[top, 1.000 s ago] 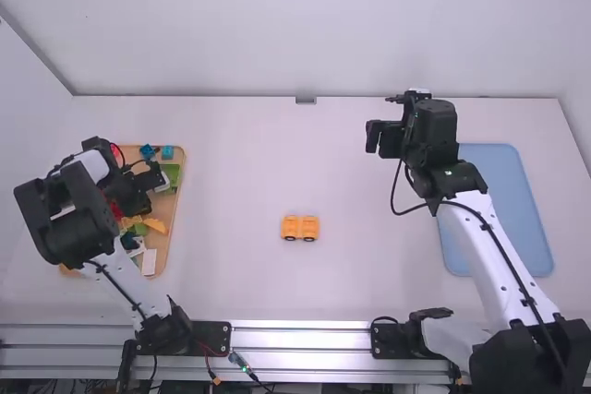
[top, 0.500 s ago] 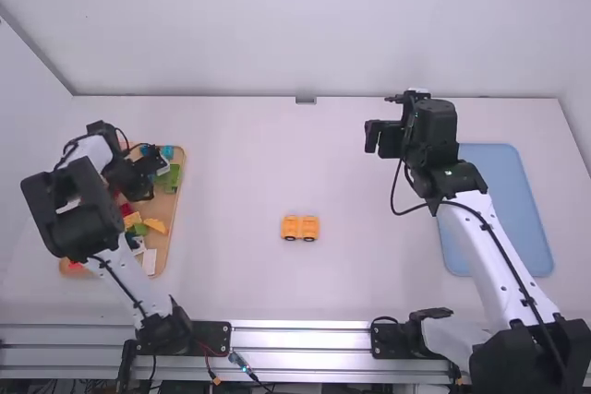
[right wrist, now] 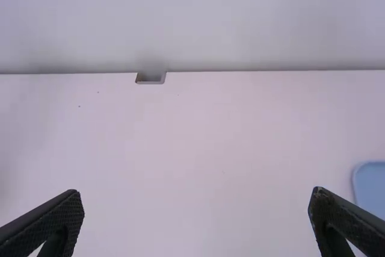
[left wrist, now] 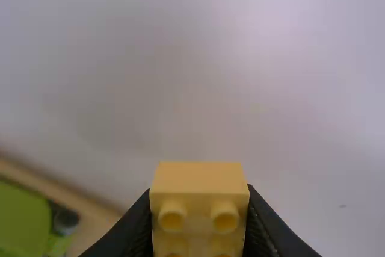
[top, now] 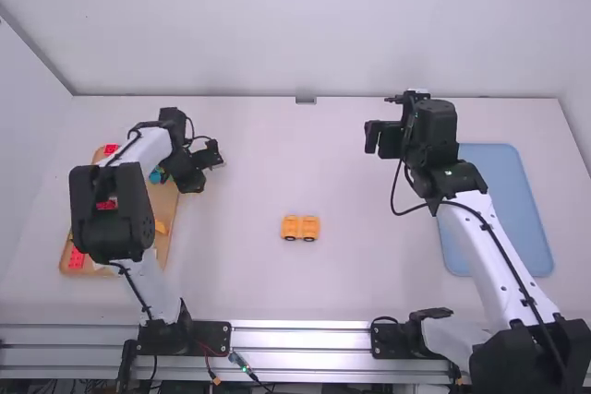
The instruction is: Assemble lego blocks to make yellow taxi
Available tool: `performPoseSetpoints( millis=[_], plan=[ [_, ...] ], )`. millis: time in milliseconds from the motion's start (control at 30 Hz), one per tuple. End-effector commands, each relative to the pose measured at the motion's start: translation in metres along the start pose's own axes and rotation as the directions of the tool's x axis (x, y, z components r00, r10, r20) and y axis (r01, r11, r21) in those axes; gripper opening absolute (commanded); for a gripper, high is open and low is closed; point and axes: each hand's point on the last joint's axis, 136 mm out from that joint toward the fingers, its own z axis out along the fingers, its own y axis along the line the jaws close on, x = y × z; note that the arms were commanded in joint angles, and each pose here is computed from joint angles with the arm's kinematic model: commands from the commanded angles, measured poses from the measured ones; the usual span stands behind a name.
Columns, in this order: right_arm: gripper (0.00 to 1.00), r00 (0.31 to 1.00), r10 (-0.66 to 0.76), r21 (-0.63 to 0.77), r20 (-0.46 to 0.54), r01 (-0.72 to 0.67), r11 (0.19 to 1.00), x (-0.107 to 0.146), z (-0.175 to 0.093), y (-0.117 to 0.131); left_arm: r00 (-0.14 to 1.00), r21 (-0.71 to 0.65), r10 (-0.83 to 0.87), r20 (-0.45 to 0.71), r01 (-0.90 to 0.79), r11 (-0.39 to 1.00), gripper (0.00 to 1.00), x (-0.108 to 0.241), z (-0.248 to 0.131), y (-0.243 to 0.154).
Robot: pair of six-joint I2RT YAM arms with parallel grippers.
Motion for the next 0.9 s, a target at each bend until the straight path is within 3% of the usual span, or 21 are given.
performPoseSetpoints(
  millis=[0, 33, 100, 233, 533, 867],
  plan=[
    [0.99, 1.0, -0.002, -0.005, 0.027, 0.002, 1.0, -0.014, -0.004, 0.003, 0.996, -0.035, 0.083, 0.044, -0.081, 0.996, 0.07, -0.018, -0.018, -0.023],
    [0.99, 1.0, -0.002, -0.005, 0.026, 0.002, 1.0, -0.014, -0.004, 0.003, 0.995, -0.037, 0.087, 0.047, -0.086, 0.996, 0.09, -0.019, -0.018, -0.024],
    [0.99, 1.0, -0.001, -0.004, 0.016, 0.001, 1.0, -0.011, -0.004, 0.003, 0.976, -0.043, 0.189, 0.106, -0.186, 0.982, 0.22, -0.038, -0.019, -0.052],
    [0.99, 1.0, 0.0, -0.003, 0.008, 0.0, 1.0, -0.009, -0.004, 0.003, 0.932, -0.017, 0.308, 0.19, -0.31, 0.951, 0.21, -0.061, -0.006, -0.09],
    [0.99, 1.0, 0.002, 0.0, -0.02, -0.002, 1.0, -0.002, -0.004, 0.002, 0.896, 0.069, 0.412, 0.165, -0.427, 0.902, 0.18, -0.081, 0.019, -0.136],
    [0.99, 1.0, 0.001, 0.0, -0.014, -0.001, 1.0, -0.004, -0.004, 0.002, 0.871, 0.139, 0.456, 0.182, -0.482, 0.865, 0.24, -0.092, 0.039, -0.162]
  ],
)
